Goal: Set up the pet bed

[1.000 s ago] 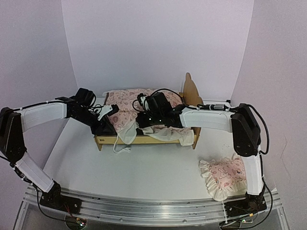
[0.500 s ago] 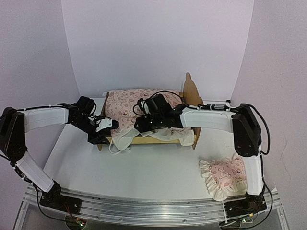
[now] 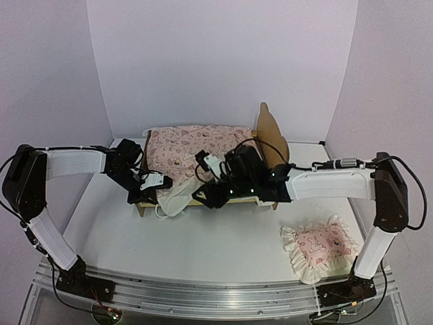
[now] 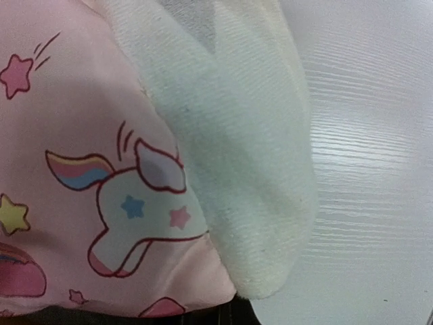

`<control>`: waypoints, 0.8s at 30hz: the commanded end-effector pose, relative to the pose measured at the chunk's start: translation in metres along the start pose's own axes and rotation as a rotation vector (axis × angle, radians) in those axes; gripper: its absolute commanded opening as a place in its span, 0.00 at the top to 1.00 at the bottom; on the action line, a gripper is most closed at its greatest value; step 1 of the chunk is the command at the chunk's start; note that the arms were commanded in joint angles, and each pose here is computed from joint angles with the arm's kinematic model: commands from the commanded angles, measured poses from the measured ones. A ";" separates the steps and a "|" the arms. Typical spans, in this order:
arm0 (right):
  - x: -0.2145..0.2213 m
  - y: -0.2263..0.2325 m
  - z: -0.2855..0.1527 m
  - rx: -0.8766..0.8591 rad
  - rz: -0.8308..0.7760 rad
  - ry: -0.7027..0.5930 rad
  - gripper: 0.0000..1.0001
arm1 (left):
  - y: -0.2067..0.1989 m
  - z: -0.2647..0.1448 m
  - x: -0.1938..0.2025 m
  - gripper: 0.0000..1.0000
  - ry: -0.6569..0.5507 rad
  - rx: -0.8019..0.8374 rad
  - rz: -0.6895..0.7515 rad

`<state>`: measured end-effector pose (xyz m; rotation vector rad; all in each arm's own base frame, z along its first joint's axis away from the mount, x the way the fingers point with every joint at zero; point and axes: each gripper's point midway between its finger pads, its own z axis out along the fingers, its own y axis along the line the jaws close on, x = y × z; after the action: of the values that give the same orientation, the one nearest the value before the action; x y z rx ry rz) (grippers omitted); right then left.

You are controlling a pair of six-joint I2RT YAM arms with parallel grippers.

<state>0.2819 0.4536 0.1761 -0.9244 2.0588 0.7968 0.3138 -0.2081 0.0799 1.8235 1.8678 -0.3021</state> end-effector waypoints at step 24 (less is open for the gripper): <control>0.000 -0.001 0.115 0.195 -0.138 -0.617 0.66 | 0.018 -0.088 -0.122 1.00 -0.208 0.211 -0.402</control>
<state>0.3073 0.5330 0.0806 -0.7600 1.5818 0.6703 0.2932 -0.2550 0.1700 1.6113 2.1713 -0.7550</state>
